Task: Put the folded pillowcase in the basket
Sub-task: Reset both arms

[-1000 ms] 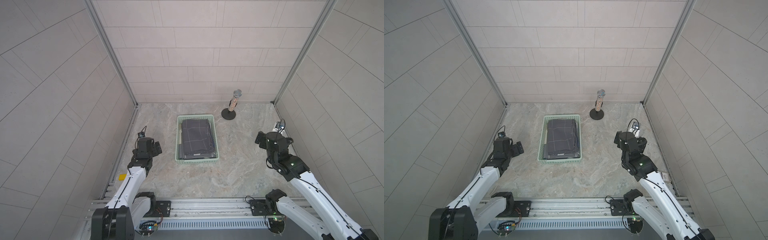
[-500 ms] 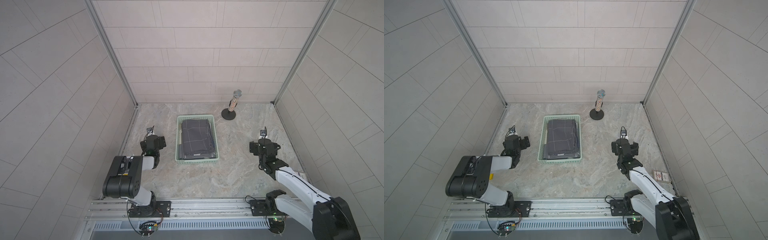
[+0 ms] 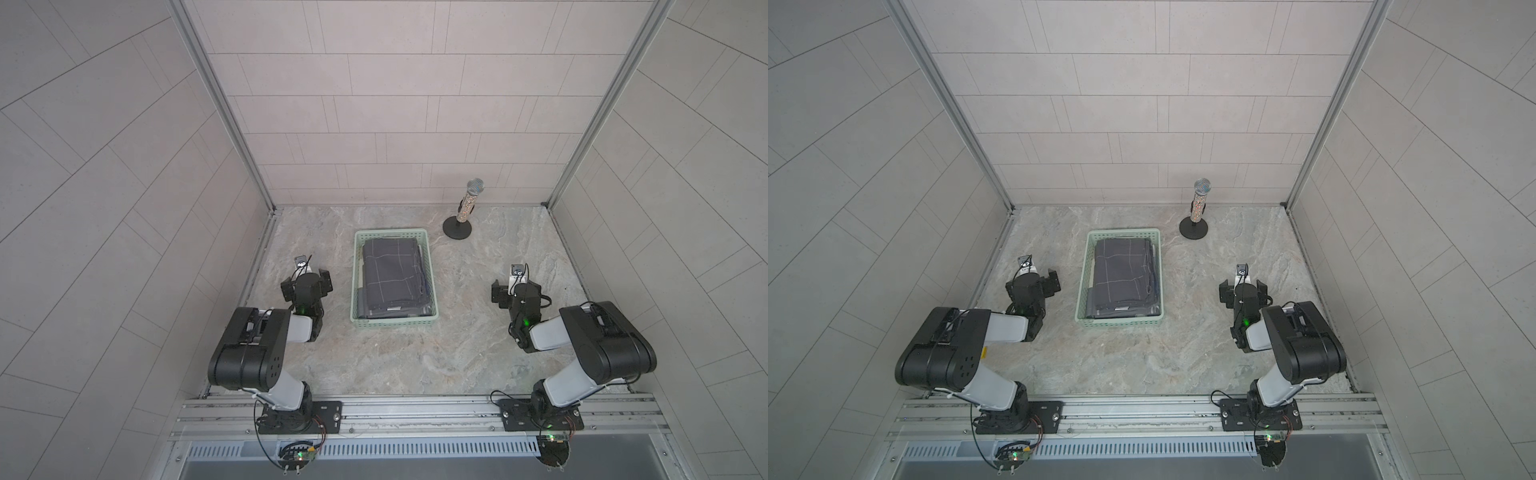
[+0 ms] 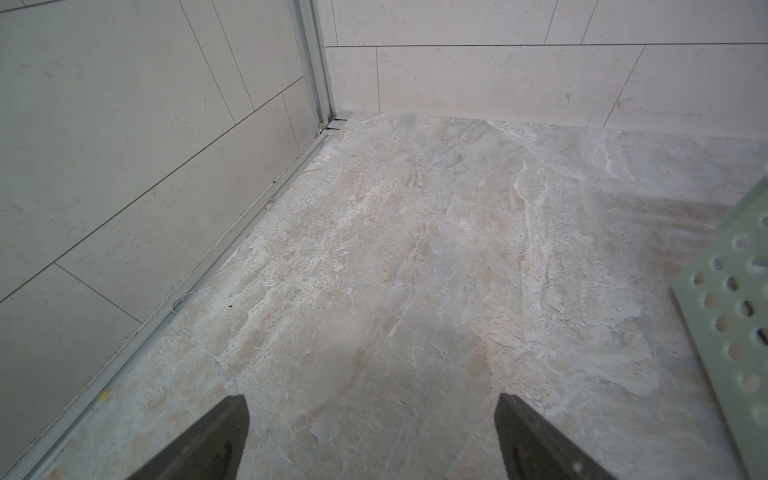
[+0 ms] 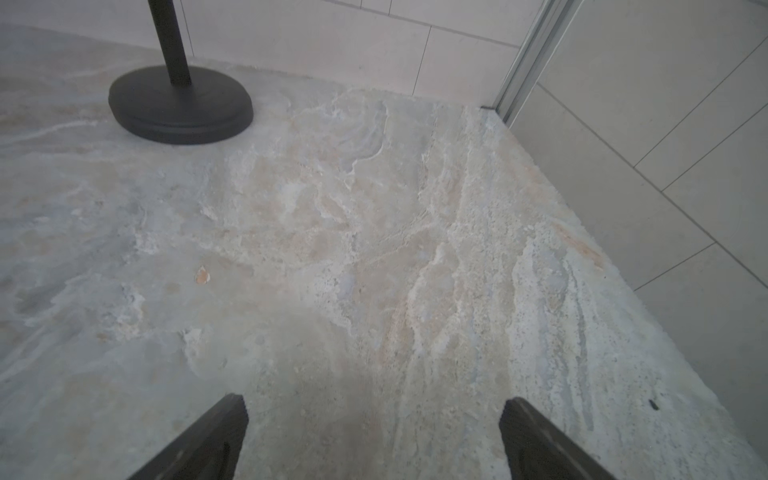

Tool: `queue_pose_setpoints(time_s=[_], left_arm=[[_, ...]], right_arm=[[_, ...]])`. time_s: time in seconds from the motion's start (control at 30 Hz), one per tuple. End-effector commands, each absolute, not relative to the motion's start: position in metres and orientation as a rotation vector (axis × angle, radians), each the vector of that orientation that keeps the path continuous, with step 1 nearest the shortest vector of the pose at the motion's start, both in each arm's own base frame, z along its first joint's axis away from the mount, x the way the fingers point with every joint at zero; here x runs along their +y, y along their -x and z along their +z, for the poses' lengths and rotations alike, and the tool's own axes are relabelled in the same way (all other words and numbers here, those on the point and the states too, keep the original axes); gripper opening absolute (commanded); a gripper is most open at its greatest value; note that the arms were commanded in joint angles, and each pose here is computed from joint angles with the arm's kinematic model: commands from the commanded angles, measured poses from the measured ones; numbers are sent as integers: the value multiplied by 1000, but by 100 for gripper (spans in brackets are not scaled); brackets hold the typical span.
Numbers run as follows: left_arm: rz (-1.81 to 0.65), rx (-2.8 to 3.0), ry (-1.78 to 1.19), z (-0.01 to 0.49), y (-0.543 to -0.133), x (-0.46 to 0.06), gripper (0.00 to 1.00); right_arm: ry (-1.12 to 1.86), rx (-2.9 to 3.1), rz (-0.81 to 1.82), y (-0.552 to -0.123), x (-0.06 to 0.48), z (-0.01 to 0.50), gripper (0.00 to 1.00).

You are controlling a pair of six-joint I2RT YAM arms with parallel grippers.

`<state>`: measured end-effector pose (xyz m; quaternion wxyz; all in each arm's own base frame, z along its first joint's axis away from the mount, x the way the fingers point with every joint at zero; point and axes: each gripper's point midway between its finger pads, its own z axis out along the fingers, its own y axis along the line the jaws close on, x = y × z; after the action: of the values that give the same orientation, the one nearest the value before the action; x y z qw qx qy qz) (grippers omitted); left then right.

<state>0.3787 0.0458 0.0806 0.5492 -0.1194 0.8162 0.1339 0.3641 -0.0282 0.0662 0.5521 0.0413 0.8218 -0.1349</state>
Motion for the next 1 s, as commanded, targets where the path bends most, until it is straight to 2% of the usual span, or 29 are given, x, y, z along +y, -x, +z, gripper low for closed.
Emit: queue_pose_setpoints(time_s=[0.0, 0.17, 0.97], left_arm=[[290, 1898, 249, 90, -381, 41, 100], [196, 1925, 49, 88, -388, 10, 100], [321, 1901, 125, 92, -384, 18, 100]], right_arm=[[-147, 1882, -343, -378, -33, 95, 100], [-191, 1875, -355, -382, -40, 96, 100], [-183, 1864, -338, -386, -38, 96, 100]])
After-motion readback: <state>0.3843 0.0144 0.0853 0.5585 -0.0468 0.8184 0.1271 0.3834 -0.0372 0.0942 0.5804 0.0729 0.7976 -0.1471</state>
